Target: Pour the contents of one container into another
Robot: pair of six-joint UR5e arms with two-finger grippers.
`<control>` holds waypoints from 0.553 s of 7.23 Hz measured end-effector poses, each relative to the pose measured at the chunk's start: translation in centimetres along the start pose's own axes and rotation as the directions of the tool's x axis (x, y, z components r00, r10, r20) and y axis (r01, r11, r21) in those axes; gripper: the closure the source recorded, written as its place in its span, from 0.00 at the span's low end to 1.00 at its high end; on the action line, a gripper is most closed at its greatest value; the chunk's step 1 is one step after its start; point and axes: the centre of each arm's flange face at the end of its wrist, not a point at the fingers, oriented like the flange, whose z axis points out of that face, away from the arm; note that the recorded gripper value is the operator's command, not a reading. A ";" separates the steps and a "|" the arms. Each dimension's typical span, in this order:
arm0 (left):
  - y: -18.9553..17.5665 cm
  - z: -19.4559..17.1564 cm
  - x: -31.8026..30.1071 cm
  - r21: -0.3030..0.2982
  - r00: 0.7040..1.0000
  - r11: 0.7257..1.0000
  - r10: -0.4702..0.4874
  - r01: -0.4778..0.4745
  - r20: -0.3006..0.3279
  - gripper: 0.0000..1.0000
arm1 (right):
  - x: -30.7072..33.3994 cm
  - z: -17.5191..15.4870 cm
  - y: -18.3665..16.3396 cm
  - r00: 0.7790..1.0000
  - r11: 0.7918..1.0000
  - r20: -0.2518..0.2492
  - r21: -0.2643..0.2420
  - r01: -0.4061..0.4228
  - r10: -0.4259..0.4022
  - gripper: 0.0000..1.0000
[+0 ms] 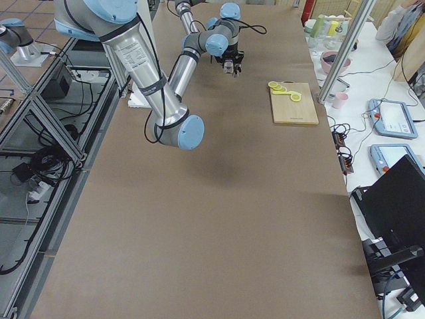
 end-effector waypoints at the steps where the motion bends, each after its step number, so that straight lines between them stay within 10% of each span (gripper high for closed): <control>1: 0.0 0.0 0.0 0.000 1.000 1.000 0.000 0.000 -0.001 1.00 | 0.0 0.0 0.0 1.000 1.000 0.001 -0.003 0.001 -0.001 1.00; 4: 0.1 0.0 -0.1 0.001 1.000 1.000 0.000 0.000 -0.001 1.00 | -0.3 0.0 0.5 1.000 1.000 0.002 -0.005 0.002 -0.002 1.00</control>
